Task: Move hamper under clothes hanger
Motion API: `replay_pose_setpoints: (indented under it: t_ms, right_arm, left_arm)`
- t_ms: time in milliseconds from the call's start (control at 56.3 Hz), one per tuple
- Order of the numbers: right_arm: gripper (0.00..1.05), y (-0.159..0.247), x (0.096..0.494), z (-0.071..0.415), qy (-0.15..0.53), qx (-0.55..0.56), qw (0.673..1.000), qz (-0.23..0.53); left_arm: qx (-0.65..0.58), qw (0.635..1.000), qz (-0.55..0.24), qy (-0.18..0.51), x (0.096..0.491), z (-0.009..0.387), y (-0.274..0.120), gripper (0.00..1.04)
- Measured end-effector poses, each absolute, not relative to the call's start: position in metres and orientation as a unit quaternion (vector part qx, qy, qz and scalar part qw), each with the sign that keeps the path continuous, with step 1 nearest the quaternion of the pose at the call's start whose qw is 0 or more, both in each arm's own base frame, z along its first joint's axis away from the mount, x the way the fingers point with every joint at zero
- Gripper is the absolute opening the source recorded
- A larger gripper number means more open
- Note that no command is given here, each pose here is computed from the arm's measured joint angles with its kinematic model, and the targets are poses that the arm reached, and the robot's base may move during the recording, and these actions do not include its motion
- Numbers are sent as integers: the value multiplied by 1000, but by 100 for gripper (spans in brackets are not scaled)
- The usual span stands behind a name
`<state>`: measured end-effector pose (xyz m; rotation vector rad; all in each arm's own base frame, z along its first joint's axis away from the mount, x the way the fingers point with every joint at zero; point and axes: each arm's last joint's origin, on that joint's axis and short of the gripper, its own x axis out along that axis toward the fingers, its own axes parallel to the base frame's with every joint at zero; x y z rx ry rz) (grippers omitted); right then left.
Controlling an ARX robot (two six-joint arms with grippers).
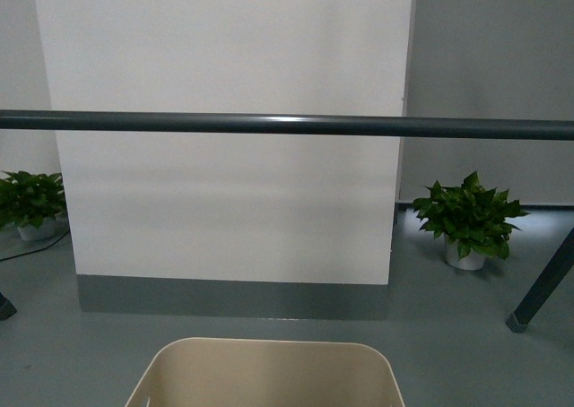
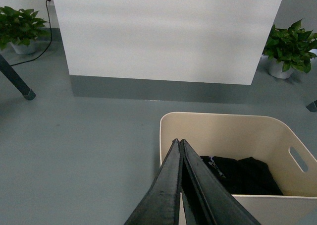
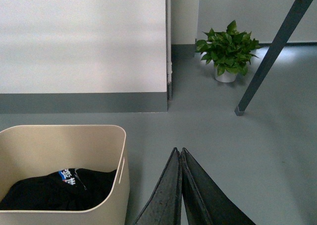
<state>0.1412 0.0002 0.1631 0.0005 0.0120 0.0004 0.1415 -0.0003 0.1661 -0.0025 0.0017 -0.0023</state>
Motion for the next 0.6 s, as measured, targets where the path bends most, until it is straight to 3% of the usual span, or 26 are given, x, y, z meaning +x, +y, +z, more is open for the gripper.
replay_pose_setpoints:
  t_ms: [604]
  right_arm:
    - [2, 0, 119, 169, -5, 0, 1000, 0]
  left_arm:
    - [-1, 1000, -1, -10, 119, 173, 0, 3]
